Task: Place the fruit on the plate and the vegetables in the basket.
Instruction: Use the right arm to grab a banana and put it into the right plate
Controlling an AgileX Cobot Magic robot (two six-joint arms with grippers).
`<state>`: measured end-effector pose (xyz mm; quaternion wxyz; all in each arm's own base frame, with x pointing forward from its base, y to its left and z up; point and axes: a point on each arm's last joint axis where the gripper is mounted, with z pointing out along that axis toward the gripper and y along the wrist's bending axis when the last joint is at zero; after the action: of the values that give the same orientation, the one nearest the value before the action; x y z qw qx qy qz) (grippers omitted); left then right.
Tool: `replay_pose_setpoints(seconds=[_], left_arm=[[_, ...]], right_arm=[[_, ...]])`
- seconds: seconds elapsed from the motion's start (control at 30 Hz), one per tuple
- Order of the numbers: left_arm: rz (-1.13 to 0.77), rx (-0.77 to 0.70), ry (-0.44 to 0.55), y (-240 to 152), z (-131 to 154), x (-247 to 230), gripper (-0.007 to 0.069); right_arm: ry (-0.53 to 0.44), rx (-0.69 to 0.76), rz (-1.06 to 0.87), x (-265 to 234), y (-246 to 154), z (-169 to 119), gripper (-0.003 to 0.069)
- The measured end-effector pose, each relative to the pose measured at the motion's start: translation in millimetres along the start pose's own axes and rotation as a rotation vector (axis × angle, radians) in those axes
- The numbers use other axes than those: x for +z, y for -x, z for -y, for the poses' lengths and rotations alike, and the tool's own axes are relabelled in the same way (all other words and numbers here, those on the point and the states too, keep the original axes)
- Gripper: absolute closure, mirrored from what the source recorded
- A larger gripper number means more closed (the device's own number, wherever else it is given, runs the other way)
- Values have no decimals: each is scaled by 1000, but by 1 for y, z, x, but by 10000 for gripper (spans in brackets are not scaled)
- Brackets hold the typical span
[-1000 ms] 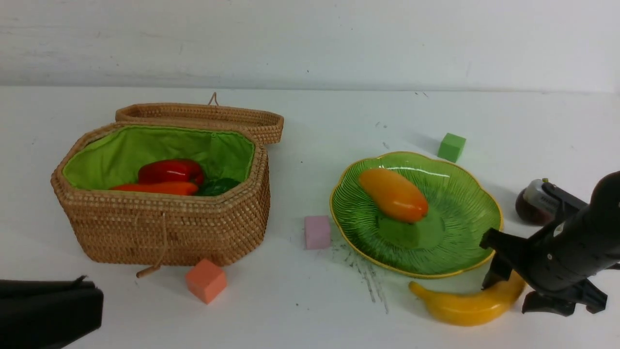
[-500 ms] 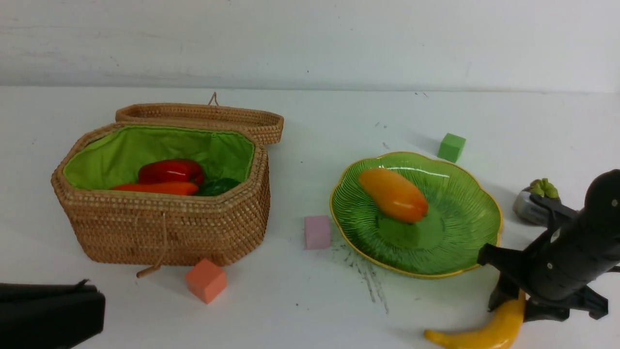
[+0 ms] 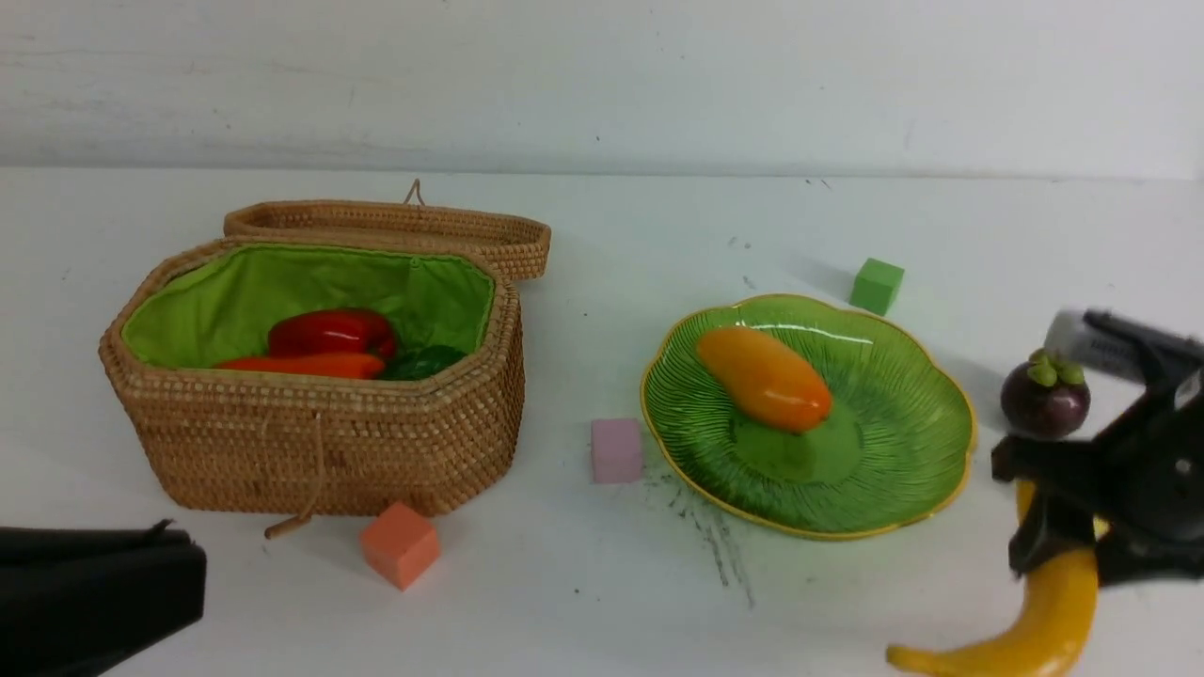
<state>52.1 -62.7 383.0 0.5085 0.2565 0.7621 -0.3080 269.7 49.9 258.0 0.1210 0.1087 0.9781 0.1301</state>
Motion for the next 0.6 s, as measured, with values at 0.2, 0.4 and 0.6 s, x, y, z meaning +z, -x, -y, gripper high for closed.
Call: replay_pose_setpoints(seconds=[0.2, 0.4, 0.6], left_arm=[[40, 0, -2, 4, 0, 0, 631], [42, 0, -2, 4, 0, 0, 628], [42, 0, -2, 4, 0, 0, 627]], right_arm=[[54, -168, 178, -28, 61, -30, 336], [42, -289, 158, 10, 127, -47, 336], [26, -366, 105, 56, 159, -50, 336]])
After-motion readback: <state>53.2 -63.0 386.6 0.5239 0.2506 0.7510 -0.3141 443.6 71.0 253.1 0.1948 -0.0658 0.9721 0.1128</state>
